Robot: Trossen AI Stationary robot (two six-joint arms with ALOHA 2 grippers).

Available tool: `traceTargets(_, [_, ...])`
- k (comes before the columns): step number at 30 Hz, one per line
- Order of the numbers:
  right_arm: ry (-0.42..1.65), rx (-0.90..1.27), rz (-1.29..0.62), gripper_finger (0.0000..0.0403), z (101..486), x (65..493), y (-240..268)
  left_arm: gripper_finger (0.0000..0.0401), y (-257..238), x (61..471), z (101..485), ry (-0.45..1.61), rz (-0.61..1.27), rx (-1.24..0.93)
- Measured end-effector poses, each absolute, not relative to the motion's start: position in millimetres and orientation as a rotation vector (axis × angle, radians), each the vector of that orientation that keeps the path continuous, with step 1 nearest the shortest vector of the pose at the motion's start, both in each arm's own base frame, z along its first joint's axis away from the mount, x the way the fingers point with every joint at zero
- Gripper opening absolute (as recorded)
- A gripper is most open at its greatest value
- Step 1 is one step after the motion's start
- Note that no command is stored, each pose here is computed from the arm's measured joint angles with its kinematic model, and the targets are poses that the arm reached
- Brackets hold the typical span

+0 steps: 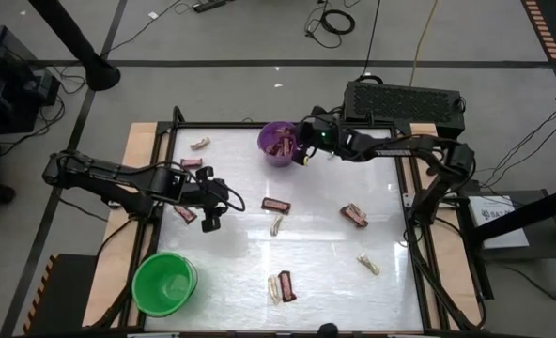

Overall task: Sort candy by brand, put in halloween buckets
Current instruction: Put the brown chocolate into the purple bucket

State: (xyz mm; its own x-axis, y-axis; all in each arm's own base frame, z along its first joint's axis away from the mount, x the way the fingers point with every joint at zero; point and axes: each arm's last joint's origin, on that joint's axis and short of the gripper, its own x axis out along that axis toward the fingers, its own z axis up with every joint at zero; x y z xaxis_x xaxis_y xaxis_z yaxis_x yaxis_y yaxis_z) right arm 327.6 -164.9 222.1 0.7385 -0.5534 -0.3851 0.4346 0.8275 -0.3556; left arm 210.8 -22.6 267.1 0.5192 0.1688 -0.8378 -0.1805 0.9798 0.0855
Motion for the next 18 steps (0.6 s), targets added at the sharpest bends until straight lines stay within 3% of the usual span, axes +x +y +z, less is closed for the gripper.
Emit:
traceTargets(7, [0.507,-0.228,-0.542,0.0009,221,328,-161,0.0203,-22,210,267,1.007,0.218,0.004])
traceTargets(18, [0.533,-0.191,-0.536,0.0111,229,325,-156,0.0203,-22,198,282,0.908,0.269,0.091])
